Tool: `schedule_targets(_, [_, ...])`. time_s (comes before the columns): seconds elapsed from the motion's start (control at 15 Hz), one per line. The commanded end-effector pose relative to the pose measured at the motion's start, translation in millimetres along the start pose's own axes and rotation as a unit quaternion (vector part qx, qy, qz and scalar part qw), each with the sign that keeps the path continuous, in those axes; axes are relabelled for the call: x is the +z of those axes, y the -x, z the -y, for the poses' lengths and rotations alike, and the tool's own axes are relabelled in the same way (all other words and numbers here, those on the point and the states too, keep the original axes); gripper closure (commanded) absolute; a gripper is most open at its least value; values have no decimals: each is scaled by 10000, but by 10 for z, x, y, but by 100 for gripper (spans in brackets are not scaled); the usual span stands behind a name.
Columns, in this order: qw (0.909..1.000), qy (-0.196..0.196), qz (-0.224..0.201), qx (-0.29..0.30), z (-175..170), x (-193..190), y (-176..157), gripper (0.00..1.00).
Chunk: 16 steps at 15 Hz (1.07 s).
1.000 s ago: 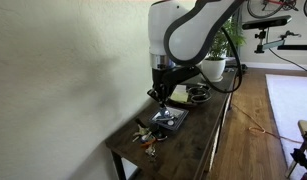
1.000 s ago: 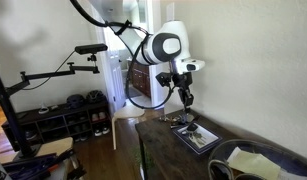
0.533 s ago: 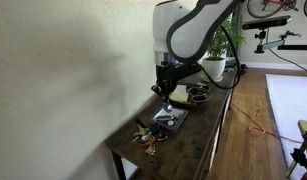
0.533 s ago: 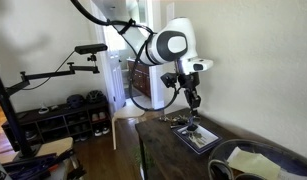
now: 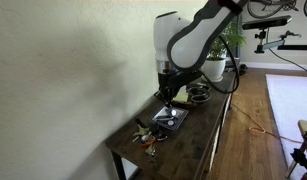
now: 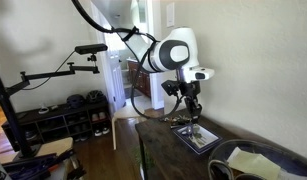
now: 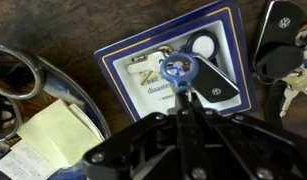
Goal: Put two sets of keys on top of the blue and white object.
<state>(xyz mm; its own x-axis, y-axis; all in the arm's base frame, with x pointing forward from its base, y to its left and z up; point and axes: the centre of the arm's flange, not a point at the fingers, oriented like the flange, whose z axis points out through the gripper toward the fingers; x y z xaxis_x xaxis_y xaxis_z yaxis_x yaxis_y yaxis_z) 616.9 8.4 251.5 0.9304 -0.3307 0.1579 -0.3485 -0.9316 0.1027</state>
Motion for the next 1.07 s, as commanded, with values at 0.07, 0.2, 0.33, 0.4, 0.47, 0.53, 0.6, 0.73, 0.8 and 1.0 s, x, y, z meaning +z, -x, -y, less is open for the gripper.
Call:
schedule_targets(0.07, [9998,69,12,-193,-20,198,-90,98])
schedule_targets(0.2, [9997,89,51,-237,-23,275,-102,98])
schedule_targets(0.33, [9995,69,37,-307,0,266,-130,89])
schedule_targets(0.4, [9994,78,36,-344,14,258,-133,71])
schedule_targets(0.47, [9991,84,62,-401,33,227,-117,66])
schedule_targets(0.53, [9990,74,86,-426,42,229,-108,59])
schedule_targets(0.6, [9989,41,130,-456,58,187,-75,53])
schedule_targets(0.73, [9985,-7,143,-524,93,134,-18,40])
schedule_targets(0.8, [9983,-53,146,-561,111,94,15,34])
schedule_targets(1.0, [9972,-151,174,-708,185,-57,127,14])
